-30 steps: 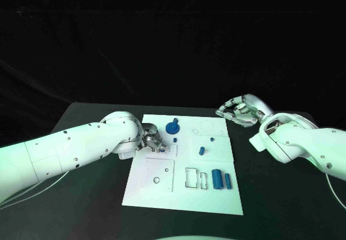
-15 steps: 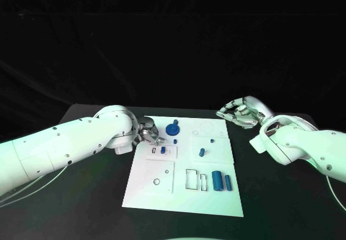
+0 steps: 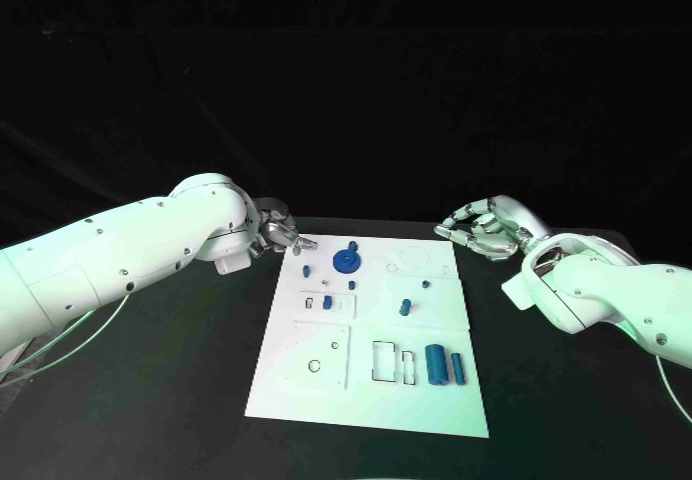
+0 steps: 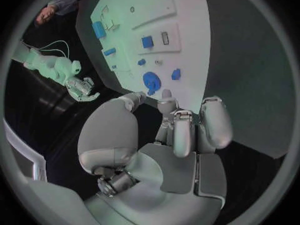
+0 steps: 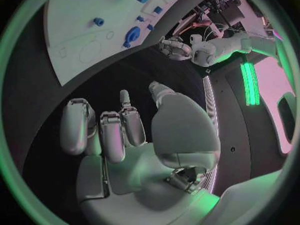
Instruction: Assemble the parts on the task board
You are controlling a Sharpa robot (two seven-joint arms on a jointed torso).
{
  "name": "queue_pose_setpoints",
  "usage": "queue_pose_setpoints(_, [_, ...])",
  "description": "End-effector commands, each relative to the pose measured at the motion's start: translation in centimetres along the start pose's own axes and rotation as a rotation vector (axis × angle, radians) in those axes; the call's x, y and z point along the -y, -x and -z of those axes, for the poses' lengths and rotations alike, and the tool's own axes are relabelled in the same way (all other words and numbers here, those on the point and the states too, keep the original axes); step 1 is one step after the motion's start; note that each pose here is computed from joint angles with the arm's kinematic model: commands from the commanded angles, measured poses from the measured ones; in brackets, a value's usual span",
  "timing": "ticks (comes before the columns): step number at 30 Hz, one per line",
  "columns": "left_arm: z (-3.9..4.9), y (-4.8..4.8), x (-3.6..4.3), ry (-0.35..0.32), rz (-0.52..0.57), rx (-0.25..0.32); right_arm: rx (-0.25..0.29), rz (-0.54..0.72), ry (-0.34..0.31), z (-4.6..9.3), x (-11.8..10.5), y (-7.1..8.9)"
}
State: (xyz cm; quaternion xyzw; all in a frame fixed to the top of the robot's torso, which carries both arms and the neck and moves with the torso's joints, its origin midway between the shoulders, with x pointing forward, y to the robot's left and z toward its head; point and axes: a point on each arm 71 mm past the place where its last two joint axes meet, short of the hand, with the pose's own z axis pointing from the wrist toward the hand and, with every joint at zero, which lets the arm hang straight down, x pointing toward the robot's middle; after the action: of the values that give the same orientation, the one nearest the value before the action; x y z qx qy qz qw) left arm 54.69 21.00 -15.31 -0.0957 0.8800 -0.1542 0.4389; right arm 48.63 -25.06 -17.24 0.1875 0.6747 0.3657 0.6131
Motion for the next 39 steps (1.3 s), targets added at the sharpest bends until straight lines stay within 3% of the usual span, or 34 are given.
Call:
queue_pose_setpoints(1, [-0.44, 0.23, 0.12, -0.001, -0.028, -0.004, -0.004, 0.001, 0.006, 0.0, -0.1, -0.1])
queue_pose_setpoints(19, [-3.11, -1.06, -0.50, 0.063, -0.062, -0.079, -0.009, -0.001, 0.010, -0.1, -0.2, -0.3])
queue_pose_setpoints(39, [-3.92, -2.04, -0.76, 0.078, -0.063, -0.119, -0.011, -0.001, 0.012, -0.2, -0.3, -0.4])
